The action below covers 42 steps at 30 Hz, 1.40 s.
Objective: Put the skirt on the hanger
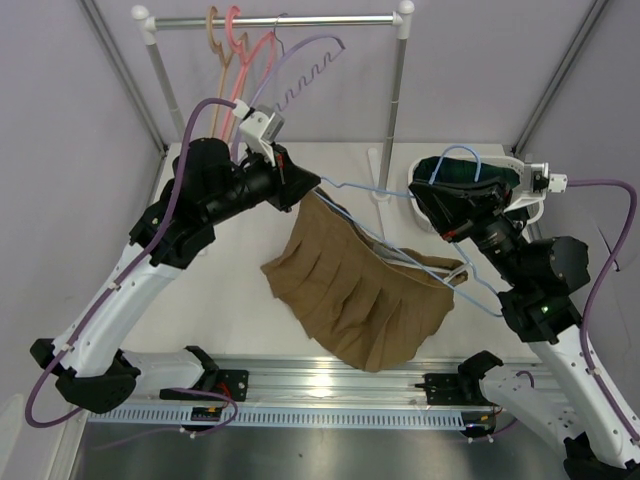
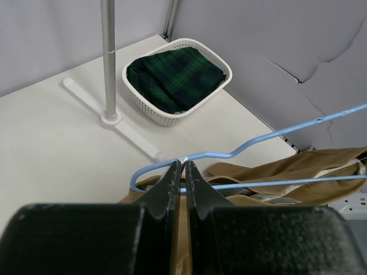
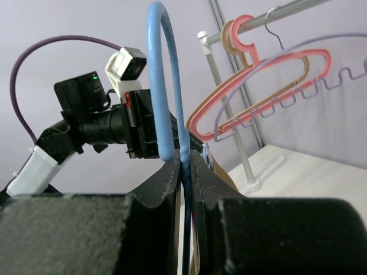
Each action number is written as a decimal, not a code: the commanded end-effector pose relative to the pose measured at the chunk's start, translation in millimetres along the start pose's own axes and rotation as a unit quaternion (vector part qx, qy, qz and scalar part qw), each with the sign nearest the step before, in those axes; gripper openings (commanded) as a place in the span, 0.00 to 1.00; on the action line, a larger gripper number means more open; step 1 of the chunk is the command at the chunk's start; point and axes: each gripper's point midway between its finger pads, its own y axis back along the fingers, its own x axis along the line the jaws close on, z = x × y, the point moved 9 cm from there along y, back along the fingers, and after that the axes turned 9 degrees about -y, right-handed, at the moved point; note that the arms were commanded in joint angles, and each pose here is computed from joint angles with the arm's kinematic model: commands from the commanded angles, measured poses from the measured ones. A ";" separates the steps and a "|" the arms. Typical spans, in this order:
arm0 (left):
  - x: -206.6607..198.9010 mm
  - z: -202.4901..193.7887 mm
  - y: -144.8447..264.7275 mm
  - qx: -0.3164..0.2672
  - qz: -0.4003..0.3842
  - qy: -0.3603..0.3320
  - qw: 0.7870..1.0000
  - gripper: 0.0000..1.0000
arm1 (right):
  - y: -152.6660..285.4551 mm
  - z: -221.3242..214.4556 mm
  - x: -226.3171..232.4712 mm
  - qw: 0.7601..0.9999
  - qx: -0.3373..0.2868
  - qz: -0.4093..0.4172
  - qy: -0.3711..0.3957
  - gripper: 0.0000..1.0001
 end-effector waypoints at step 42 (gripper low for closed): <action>-12.3 63.0 52.6 -0.107 0.024 -0.096 0.989 0.50 | -65.2 25.7 23.0 0.990 -0.009 0.134 -0.035 0.00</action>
